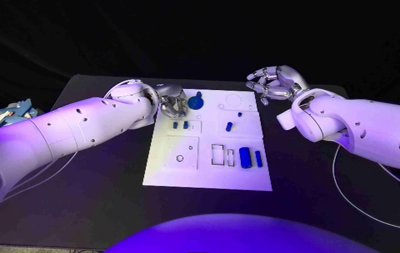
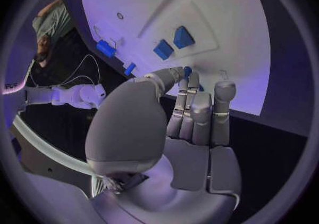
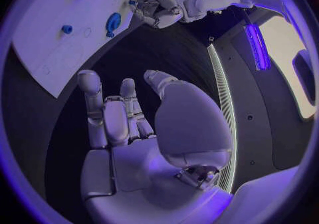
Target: Assemble the parts on the task board
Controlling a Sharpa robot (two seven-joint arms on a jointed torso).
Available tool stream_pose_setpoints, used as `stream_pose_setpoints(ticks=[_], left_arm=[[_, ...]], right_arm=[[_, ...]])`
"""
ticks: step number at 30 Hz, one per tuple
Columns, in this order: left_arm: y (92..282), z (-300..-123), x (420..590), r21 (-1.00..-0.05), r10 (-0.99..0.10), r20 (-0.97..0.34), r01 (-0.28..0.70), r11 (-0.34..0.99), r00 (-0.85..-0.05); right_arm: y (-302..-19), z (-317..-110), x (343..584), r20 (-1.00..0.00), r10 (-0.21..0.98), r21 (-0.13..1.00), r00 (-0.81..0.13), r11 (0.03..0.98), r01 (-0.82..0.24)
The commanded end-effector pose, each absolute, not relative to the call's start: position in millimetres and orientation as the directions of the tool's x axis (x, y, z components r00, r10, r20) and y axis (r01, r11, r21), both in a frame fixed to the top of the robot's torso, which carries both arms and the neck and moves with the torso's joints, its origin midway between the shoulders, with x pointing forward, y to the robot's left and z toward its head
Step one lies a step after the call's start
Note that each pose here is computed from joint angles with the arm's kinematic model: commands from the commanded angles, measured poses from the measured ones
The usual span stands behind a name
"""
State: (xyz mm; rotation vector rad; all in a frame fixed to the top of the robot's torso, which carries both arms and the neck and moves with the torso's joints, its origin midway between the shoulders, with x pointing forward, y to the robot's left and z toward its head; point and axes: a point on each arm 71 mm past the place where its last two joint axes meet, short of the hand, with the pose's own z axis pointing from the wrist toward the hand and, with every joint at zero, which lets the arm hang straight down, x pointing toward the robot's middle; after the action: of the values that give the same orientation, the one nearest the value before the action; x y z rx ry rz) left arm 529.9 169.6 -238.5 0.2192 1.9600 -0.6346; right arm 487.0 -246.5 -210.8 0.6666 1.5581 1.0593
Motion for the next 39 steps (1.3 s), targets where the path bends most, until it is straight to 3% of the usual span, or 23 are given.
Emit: stream_pose_setpoints(ticks=[1, 39], left_arm=[[167.6, -239.5, 529.9, -0.333, -0.114, -0.876, 0.418, 0.845, -0.468], [167.7, -241.1, 530.3, -0.335, -0.110, -0.875, 0.426, 0.840, -0.472]], right_arm=[[-245.1, -210.4, 486.4, -0.463, 0.846, 0.886, -0.265, 0.446, -0.128], [-245.3, -211.5, 486.8, -0.464, 0.845, 0.886, -0.265, 0.446, -0.128]])
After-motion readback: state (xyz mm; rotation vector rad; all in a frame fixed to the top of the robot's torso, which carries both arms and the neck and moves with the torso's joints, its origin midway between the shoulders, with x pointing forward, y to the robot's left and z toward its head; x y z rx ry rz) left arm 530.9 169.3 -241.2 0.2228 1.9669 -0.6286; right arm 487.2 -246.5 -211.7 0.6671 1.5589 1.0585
